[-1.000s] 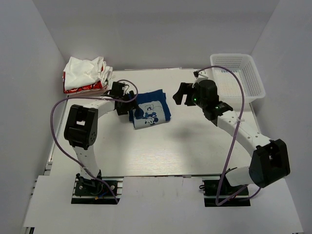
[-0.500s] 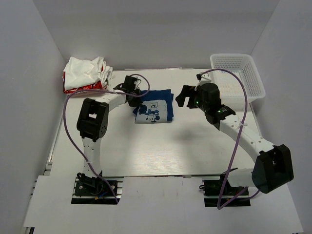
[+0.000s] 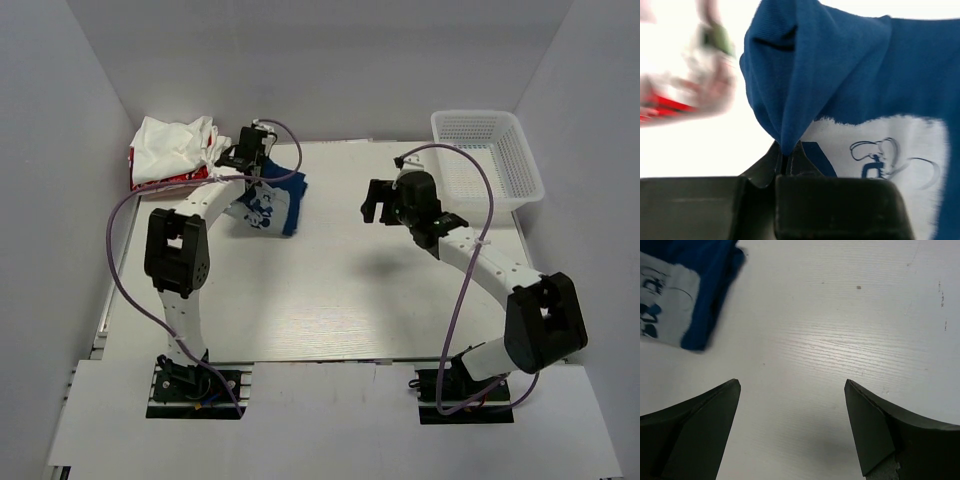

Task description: Fold and stack the t-shirts

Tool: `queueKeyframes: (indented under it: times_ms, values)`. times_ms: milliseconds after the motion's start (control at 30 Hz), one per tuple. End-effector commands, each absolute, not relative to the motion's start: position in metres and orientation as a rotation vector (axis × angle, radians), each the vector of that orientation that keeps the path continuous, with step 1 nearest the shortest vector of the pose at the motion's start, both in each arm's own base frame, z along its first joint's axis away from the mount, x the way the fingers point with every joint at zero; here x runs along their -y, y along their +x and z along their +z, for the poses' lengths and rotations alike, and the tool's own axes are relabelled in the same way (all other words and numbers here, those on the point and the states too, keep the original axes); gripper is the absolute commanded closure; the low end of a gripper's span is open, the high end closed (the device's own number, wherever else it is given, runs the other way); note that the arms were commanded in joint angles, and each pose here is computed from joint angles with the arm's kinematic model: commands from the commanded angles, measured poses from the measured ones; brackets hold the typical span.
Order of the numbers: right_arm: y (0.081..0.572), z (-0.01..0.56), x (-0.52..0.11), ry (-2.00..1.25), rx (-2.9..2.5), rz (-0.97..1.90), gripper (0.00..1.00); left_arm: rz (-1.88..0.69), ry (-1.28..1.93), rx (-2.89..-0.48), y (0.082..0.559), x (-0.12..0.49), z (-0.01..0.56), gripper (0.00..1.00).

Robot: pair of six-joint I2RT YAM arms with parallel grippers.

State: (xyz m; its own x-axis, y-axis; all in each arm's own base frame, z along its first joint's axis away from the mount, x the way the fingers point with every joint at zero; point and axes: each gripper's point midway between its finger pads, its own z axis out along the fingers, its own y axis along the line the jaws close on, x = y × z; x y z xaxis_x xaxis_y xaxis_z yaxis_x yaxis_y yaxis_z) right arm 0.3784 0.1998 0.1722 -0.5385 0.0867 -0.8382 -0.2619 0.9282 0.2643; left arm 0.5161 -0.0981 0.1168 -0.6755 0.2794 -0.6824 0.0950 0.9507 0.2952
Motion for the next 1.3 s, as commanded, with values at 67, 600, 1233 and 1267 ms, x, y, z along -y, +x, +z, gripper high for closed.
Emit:
queueKeyframes:
  times_ms: [67, 600, 1233, 1267]
  values:
    - [0.399, 0.184, -0.199, -0.120, -2.062, 0.405, 0.10, 0.563, 0.322, -2.053, 0.542, 0.050, 0.236, 1.00]
    - [0.414, 0.142, -0.204, -0.122, -2.195, 0.342, 0.10, 0.563, 0.222, -1.847, 0.580, -0.014, 0.358, 1.00]
    - [0.433, 0.107, -0.218, -0.153, -2.314, 0.316, 0.10, 0.688, -0.062, -1.901, 0.632, -0.159, 0.268, 1.00]
    - [0.434, 0.104, -0.217, -0.152, -2.319, 0.309, 0.10, 0.675, -0.063, -1.875, 0.634, -0.163, 0.273, 1.00]
